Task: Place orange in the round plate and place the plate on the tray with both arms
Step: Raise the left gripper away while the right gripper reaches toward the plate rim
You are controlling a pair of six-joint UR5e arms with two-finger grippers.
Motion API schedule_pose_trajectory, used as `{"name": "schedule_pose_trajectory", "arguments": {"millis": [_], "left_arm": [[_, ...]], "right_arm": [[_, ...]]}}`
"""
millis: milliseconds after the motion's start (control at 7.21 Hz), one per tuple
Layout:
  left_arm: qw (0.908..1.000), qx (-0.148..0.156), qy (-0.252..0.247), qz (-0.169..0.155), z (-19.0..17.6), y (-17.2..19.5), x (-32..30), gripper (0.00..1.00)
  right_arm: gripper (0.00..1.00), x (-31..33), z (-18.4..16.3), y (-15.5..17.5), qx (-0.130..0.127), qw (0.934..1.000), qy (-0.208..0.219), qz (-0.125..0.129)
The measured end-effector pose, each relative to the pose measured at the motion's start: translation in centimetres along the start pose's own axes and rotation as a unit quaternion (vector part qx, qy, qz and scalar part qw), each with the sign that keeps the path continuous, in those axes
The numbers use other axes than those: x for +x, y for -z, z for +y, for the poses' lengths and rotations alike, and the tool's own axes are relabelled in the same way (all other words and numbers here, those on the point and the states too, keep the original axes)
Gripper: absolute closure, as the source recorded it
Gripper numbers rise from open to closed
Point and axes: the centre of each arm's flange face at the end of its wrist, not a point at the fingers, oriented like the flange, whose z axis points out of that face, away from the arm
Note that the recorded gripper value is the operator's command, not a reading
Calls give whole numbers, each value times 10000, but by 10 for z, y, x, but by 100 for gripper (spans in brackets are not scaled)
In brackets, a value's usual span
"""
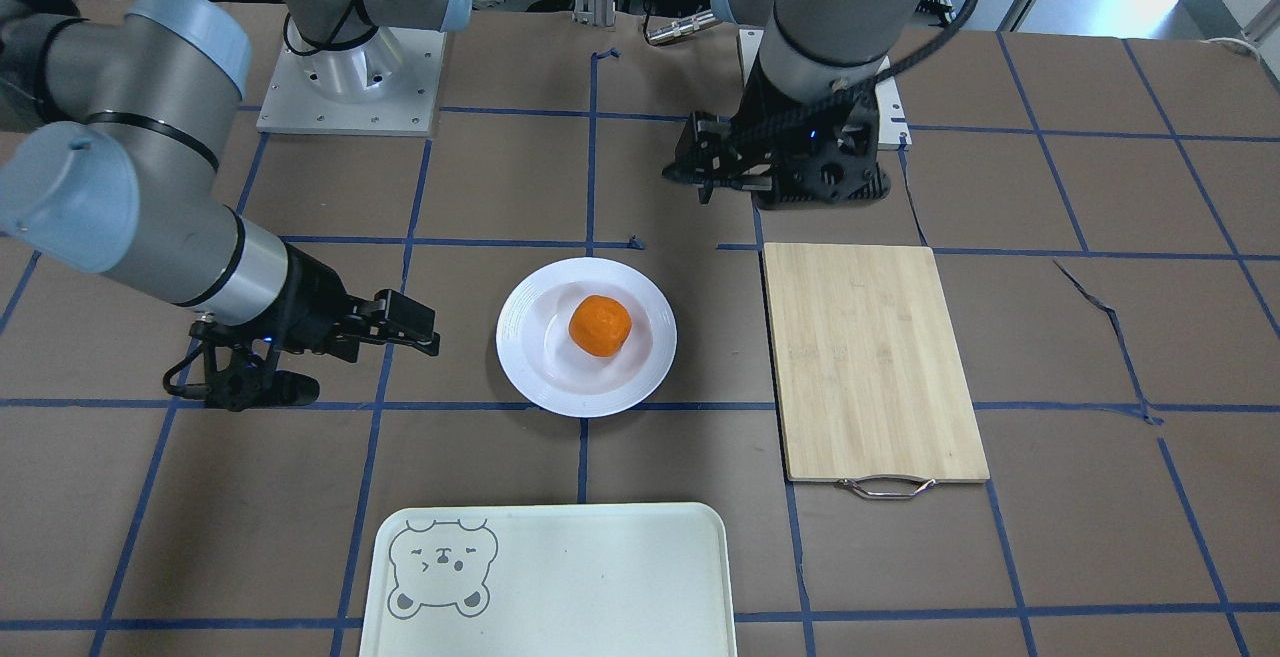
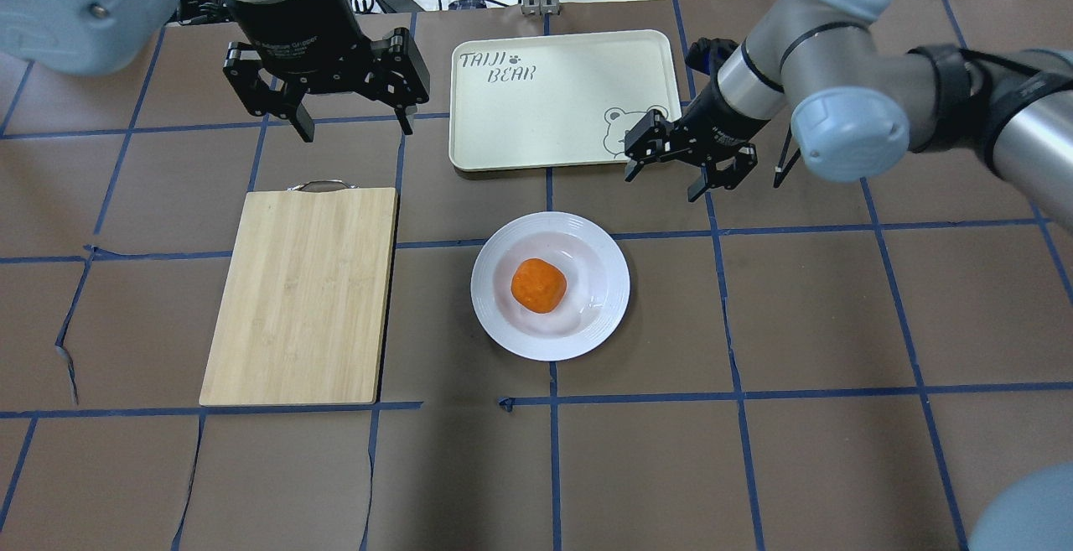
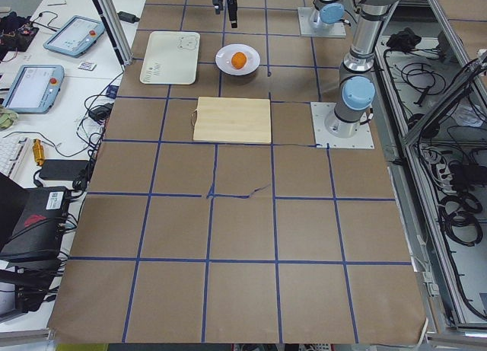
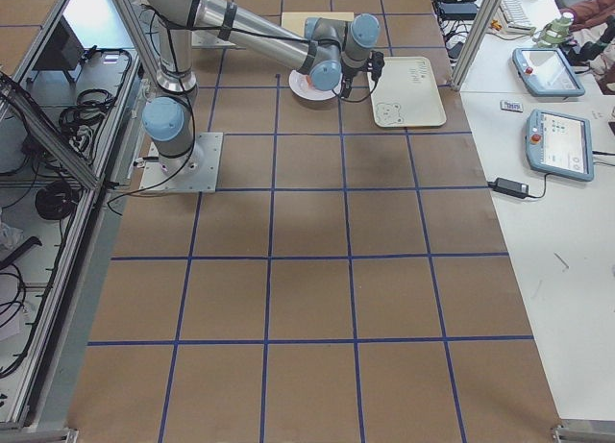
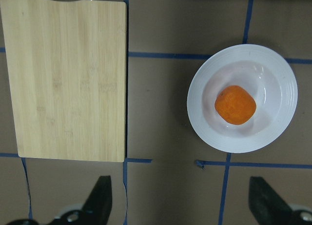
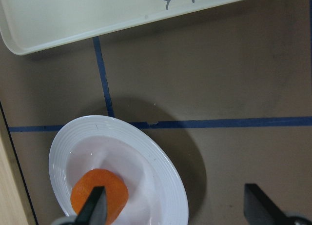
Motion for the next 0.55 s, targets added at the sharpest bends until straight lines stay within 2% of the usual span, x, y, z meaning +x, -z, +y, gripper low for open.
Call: {"name": "schedule_pose_trajectory", "arguments": {"millis": [139, 277, 554], "left_arm": [[9990, 435, -90, -20, -1, -10, -5, 0], [9977, 665, -141, -32, 4, -12, -15, 0], [9987, 505, 12, -23, 10, -2, -49, 0]], "right_arm": [[0, 1, 14, -23, 81, 9998, -109, -115], [0, 6, 27, -42, 79, 9994, -192, -282], [0, 13, 49, -70, 192, 9981, -192, -551]]}}
